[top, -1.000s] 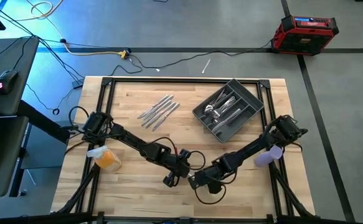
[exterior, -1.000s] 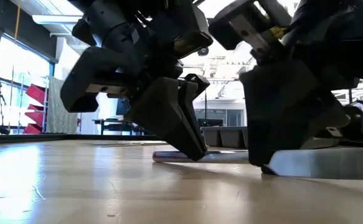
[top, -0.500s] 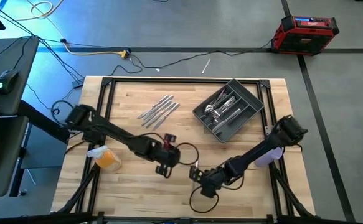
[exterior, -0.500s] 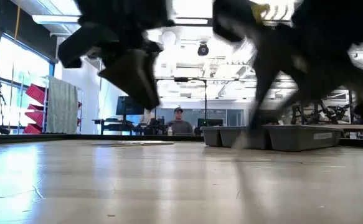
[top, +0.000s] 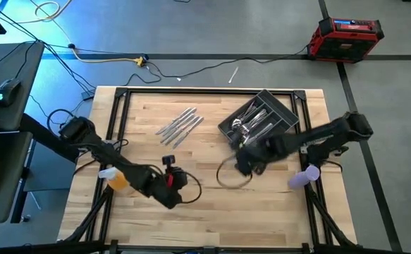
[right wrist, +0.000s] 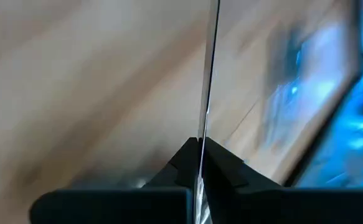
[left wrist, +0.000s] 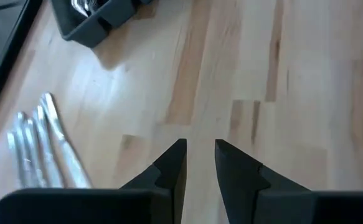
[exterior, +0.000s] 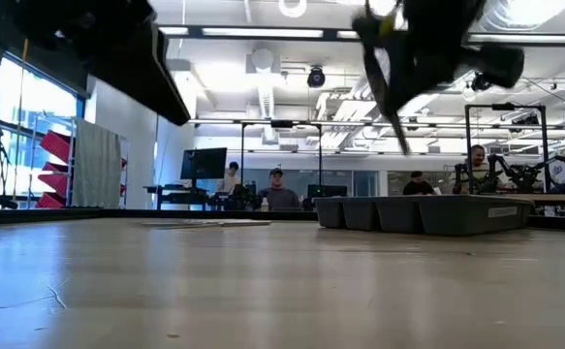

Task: Sort silverware
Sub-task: Put the knife in the silverware tray

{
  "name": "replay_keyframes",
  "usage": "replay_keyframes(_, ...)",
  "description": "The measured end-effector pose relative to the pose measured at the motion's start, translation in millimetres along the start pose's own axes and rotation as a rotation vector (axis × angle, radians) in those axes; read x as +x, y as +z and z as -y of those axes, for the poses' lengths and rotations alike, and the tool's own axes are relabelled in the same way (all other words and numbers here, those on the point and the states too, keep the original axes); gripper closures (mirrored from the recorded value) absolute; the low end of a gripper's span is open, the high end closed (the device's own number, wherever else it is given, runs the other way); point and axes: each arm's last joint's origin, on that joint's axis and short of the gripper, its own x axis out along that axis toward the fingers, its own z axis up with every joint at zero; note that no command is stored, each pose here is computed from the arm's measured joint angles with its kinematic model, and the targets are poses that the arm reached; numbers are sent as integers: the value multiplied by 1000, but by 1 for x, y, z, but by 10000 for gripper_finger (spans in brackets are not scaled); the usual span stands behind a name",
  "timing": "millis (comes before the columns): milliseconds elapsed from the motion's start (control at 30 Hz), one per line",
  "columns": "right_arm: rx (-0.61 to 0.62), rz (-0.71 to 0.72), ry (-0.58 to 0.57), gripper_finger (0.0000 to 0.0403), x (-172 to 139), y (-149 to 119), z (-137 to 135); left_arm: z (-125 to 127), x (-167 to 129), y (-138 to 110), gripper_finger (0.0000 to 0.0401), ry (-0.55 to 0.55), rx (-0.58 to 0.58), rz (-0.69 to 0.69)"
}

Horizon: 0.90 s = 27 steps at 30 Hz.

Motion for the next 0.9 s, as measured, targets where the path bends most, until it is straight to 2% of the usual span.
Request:
replay_keyframes(133,67,-45,151,403,25,-37,9,10,5,-15,337,-47,-67,72)
replay_keyframes(300,117,-126,231,403,51,-75,10,12,10,-20,337,-65,-66,102)
replay_keyframes(400,83,-153,266,403,62,-89,6,11,10,-19,337,-63,-63,103)
replay_keyframes(600,-17,-242,273,403,80,-109,-2,12,10,-19,337,-67,-52,103)
replay_keyframes(900,3,-363,274,403,88,-127,-10,12,10,-19,337,-70,-51,102)
